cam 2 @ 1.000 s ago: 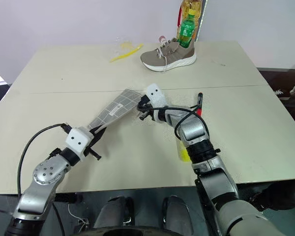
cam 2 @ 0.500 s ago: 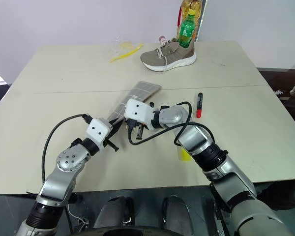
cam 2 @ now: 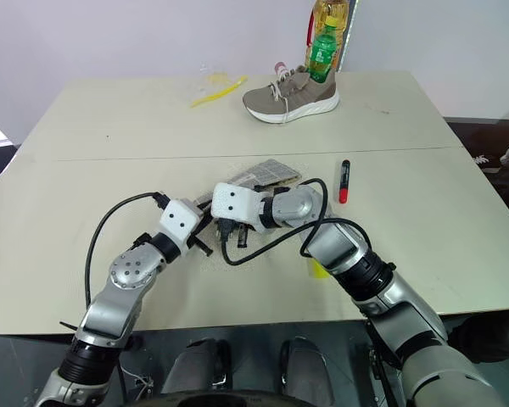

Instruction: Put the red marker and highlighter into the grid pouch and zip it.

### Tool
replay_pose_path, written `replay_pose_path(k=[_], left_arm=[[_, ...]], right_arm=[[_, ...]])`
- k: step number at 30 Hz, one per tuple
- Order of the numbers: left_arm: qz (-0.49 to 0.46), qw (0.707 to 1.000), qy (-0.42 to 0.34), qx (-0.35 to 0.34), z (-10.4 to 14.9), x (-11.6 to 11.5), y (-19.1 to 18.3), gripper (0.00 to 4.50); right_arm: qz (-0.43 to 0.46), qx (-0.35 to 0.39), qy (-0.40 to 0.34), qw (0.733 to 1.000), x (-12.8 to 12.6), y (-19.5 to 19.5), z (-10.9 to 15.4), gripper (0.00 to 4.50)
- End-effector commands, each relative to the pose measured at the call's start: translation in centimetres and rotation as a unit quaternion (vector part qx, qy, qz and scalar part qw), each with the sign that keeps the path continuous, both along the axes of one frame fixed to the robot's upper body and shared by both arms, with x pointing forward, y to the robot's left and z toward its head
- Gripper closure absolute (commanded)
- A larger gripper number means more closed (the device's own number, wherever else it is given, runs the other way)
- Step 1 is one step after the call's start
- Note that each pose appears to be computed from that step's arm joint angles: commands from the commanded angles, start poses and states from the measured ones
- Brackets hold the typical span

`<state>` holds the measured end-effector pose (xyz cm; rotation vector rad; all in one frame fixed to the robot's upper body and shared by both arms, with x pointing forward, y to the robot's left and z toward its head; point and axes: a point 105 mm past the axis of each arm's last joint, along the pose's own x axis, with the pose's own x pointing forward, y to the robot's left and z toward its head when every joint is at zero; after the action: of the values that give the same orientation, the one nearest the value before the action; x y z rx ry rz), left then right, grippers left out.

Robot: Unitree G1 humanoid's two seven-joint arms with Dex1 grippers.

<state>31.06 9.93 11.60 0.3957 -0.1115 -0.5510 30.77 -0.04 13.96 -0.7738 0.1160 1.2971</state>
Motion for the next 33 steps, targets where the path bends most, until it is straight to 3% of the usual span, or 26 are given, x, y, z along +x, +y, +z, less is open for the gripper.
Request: replay_pose_path(k=[1,3,10,13,20,24,30,33], left_arm=[[-0.003,1.000,-0.015,-0.005,0.8,0.0,-0.4,4.50],[0.009,1.000,-0.020,-0.005,0.9,0.1,0.1,4.50],[0.016,0.999,-0.028,0.011,0.5,0.3,0.9,4.50],[0.017,0.999,-0.028,0.007,0.3,0.6,0.9,4.50],[-0.021,0.999,-0.034,0.016,-0.2,0.9,-0.6,4.50],[-0.041,0.998,-0.033,0.019,-0.4,1.1,-1.3,4.50],[-0.049,0.998,-0.034,0.017,-0.5,1.3,-1.6,4.50],[-0.048,0.998,-0.034,0.016,-0.5,1.3,-1.5,4.50]], right_arm=[[0.033,0.033,-0.024,0.999,-0.9,0.0,2.8,1.95],[0.022,0.054,-0.016,0.998,-0.8,-1.7,4.3,1.01],[-0.180,0.080,0.080,0.977,2.0,-9.6,4.2,1.01],[-0.270,0.088,0.130,0.950,1.7,-13.3,3.3,0.04],[-0.413,0.064,0.181,0.890,-0.4,-17.6,-0.2,0.04],[-0.449,0.045,0.239,0.860,-3.2,-18.1,-2.3,0.04],[-0.470,0.010,0.264,0.842,-5.2,-17.7,-4.7,0.04],[-0.470,0.024,0.269,0.841,-4.9,-17.0,-4.8,0.84]])
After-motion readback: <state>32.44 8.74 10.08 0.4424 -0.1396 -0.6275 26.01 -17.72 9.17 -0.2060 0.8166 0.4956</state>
